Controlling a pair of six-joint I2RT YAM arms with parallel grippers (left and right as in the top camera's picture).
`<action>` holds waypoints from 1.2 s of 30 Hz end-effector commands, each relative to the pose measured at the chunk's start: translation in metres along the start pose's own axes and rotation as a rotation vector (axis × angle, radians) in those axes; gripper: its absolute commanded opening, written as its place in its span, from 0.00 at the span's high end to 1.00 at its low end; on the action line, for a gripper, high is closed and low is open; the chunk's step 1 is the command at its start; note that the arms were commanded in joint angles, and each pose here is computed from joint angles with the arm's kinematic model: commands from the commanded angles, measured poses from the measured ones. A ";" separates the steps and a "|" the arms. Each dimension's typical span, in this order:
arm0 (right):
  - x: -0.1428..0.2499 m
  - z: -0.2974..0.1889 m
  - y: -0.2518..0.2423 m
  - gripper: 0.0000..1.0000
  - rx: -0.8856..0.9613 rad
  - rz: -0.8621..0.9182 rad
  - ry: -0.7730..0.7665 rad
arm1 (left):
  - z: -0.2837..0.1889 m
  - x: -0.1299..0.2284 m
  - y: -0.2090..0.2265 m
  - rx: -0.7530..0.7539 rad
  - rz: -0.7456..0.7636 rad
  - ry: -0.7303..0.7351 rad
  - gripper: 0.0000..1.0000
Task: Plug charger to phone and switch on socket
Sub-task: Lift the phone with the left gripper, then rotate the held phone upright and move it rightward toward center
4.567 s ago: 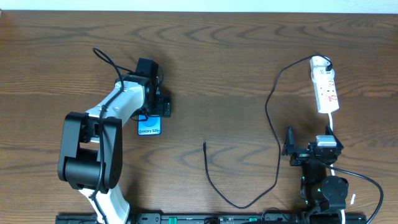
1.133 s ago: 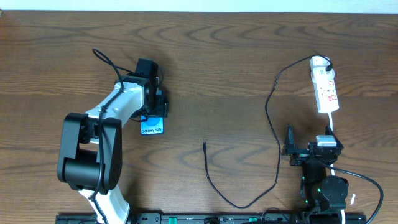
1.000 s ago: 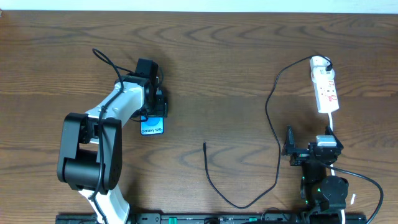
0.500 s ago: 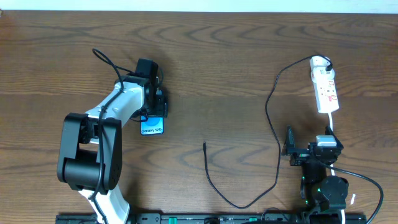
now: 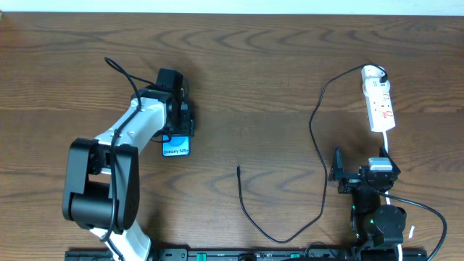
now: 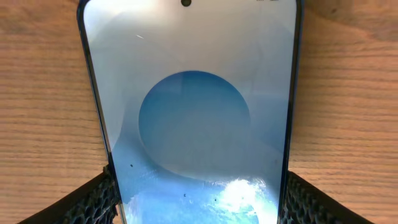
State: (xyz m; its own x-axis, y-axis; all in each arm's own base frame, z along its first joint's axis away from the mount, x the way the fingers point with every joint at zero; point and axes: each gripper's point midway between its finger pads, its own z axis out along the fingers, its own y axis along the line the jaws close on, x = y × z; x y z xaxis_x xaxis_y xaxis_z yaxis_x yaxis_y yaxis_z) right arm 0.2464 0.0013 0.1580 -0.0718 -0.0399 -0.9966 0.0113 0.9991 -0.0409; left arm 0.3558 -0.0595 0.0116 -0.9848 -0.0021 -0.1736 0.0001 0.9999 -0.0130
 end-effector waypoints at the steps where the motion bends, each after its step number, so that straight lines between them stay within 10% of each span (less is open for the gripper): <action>1: 0.001 0.000 0.002 0.01 -0.005 0.009 0.000 | -0.021 -0.010 0.003 -0.012 0.007 -0.066 0.92; 19: 0.001 0.000 0.002 0.01 -0.005 0.009 0.000 | -0.068 -0.009 -0.089 0.553 -0.157 -0.018 0.93; 36: 0.001 0.000 0.002 0.01 -0.005 0.009 0.000 | -0.133 0.007 -0.151 1.038 -0.441 0.322 0.93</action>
State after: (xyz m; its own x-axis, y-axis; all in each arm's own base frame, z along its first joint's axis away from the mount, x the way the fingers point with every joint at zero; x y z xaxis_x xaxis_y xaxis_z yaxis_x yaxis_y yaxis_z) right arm 0.2464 0.0013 0.1580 -0.0718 -0.0399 -0.9966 0.0113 0.9991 -0.0409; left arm 0.3368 -0.1927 0.1101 -0.9518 -0.2438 0.1860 -0.2949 0.5606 -0.7738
